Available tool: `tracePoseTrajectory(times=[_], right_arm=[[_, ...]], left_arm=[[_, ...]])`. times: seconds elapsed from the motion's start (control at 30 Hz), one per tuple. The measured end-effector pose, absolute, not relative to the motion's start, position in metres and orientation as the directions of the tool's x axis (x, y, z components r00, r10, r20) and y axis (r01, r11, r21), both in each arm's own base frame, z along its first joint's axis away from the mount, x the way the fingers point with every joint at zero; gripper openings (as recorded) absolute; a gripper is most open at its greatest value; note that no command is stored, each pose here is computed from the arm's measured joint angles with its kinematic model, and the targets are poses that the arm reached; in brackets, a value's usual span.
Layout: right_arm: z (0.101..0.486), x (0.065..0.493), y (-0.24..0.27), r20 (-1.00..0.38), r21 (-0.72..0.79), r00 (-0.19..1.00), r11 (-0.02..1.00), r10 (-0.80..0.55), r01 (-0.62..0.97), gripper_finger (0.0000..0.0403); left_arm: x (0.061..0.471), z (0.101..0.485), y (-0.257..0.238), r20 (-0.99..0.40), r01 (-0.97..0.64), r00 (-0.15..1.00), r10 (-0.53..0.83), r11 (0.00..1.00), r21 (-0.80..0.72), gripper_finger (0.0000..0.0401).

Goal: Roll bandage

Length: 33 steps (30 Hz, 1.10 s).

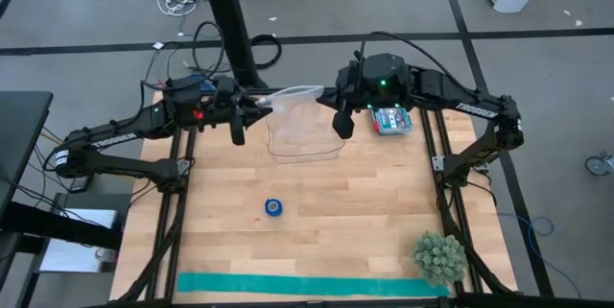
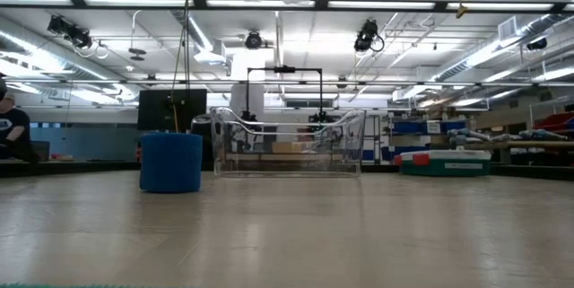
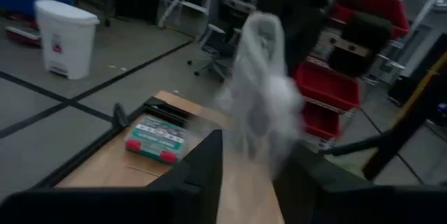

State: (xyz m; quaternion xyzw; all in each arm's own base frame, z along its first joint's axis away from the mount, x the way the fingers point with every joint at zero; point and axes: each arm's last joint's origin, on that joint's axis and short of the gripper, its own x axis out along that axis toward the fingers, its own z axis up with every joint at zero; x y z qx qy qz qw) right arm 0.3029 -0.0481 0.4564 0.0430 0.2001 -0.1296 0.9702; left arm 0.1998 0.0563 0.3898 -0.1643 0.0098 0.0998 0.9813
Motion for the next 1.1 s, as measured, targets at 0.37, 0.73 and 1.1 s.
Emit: tracePoseTrajectory(times=[0.37,0.73,1.1], right_arm=[[0.447,0.301,-0.046,-0.486,0.13,0.851,0.946,-0.201,0.298,0.0029],[0.453,0.291,-0.041,-0.486,0.212,0.871,0.958,-0.069,0.194,0.0118],[0.425,0.338,-0.03,-0.497,0.214,0.862,0.977,0.098,0.012,0.0126]], left_arm=[[0.2,0.39,0.057,-0.047,-0.224,0.974,0.221,0.913,-0.341,0.0005],[0.191,0.379,0.051,-0.185,-0.168,0.977,0.106,0.916,-0.364,0.0002],[0.181,0.382,0.04,-0.355,-0.126,0.935,-0.011,0.924,-0.361,0.0001]])
